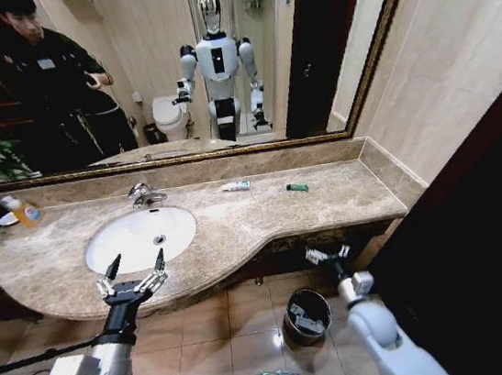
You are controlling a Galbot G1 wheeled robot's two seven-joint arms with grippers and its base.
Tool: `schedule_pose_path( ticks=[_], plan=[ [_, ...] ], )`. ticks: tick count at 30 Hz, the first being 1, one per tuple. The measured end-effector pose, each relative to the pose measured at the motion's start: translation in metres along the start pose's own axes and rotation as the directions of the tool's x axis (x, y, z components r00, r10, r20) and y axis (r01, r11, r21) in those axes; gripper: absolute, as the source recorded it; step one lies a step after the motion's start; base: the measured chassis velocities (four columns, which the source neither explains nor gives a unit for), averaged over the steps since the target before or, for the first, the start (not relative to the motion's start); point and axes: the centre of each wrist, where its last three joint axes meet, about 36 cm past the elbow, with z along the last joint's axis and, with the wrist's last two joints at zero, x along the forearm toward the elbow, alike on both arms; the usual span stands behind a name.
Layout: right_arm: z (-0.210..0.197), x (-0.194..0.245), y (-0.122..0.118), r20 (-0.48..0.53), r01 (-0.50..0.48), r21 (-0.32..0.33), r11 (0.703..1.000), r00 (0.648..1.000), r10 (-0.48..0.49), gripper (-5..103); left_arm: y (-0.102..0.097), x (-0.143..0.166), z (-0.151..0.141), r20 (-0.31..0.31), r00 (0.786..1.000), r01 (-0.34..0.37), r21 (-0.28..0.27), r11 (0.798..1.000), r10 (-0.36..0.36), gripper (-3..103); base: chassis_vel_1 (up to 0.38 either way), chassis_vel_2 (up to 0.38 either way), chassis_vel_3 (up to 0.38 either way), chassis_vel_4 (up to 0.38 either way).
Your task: Pick up the trash from the sink and place it in the trash bin.
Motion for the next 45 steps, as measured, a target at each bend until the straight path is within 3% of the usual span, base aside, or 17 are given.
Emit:
schedule_pose_path(
  ticks=[7,10,20,23,27,34,45],
  plan=[
    [-0.023,-0.048,-0.021,-0.025,0.094,0.064,0.994,0.995,-0.092,100,0.000,0.000,0.000,0.000,1.000,0.000,0.000,1.000,0.000,100,0.000,0.000,0.000,0.000],
    [-0.038,-0.096,-0.035,-0.053,0.139,0.098,0.985,0.990,-0.134,100,0.000,0.000,0.000,0.000,1.000,0.000,0.000,1.000,0.000,100,0.000,0.000,0.000,0.000],
    [-0.056,-0.174,-0.059,-0.098,0.191,0.128,0.973,0.979,-0.180,100,0.000,0.000,0.000,0.000,1.000,0.000,0.000,1.000,0.000,100,0.000,0.000,0.000,0.000],
    [-0.063,-0.204,-0.070,-0.114,0.203,0.148,0.968,0.976,-0.187,100,0.000,0.000,0.000,0.000,1.000,0.000,0.000,1.000,0.000,100,0.000,0.000,0.000,0.000],
    [-0.079,-0.246,-0.099,-0.171,0.288,0.169,0.942,0.950,-0.260,100,0.000,0.000,0.000,0.000,1.000,0.000,0.000,1.000,0.000,100,0.000,0.000,0.000,0.000],
    [-0.090,-0.284,-0.122,-0.236,0.347,0.156,0.925,0.922,-0.306,100,0.000,0.000,0.000,0.000,1.000,0.000,0.000,1.000,0.000,100,0.000,0.000,0.000,0.000],
    [-0.091,-0.298,-0.125,-0.320,0.374,0.135,0.918,0.893,-0.317,100,0.000,0.000,0.000,0.000,1.000,0.000,0.000,1.000,0.000,100,0.000,0.000,0.000,0.000]
  ],
)
